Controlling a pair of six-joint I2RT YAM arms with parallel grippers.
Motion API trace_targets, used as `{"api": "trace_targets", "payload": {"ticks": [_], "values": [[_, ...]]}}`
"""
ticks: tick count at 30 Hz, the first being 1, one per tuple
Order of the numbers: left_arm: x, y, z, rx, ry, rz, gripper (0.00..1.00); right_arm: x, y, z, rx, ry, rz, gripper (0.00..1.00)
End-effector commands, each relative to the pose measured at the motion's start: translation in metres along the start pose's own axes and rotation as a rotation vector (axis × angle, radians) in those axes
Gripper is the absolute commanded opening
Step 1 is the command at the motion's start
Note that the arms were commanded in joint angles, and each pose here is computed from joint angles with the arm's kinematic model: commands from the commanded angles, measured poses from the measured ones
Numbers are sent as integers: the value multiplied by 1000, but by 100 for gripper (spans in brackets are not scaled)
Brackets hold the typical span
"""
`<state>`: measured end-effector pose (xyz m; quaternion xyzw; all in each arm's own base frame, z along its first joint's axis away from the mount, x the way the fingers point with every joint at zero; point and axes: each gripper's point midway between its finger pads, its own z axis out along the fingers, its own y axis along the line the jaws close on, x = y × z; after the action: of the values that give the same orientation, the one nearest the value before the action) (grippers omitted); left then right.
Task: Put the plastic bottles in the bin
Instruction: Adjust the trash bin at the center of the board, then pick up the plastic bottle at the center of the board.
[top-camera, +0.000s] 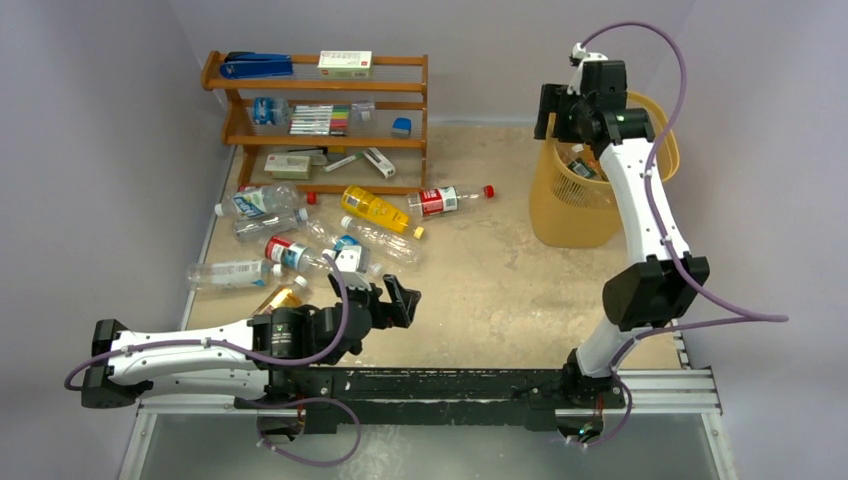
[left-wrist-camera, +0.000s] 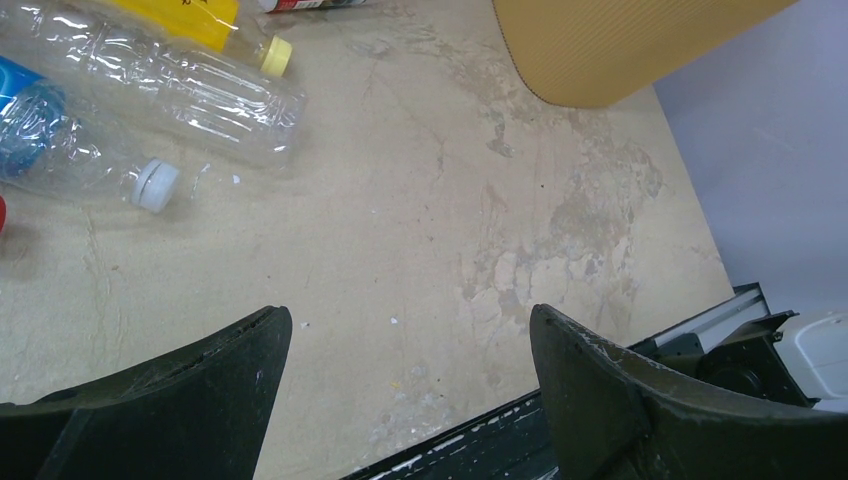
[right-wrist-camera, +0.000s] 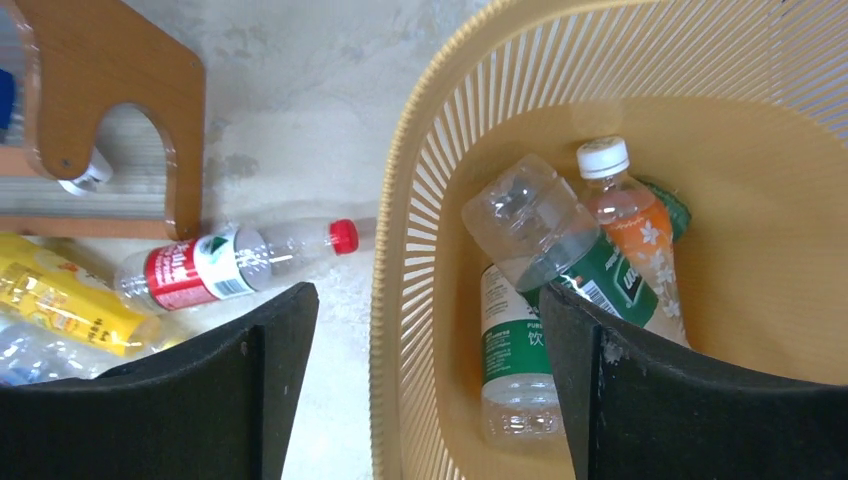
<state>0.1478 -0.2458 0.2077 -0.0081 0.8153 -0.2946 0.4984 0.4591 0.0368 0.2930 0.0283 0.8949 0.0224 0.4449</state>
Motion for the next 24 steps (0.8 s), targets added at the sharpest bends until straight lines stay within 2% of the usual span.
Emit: {"api": "trace_targets", "payload": {"ticks": [1,4,6,10,19,24], "values": [[-4,-4,-1,9,-16,-27,89,-65,10,-72,-65,-235,1,86],[-4,-5,0,4,-18,-19,89,-78,36,-100,-200,-303,-7,88],[-4,-5,1,-2,-20,-13,89,-81,61,-115,-315,-332,-15,94],[-7,-5,1,-9,-26,-7,90,-77,112,-133,-513,-340,-24,98],[-34,-1,-9,-42,-81,-31,92,-23,193,-99,-671,-168,1,100],[-62,3,-20,-86,-139,-29,92,9,219,-70,-733,-82,103,100]]}}
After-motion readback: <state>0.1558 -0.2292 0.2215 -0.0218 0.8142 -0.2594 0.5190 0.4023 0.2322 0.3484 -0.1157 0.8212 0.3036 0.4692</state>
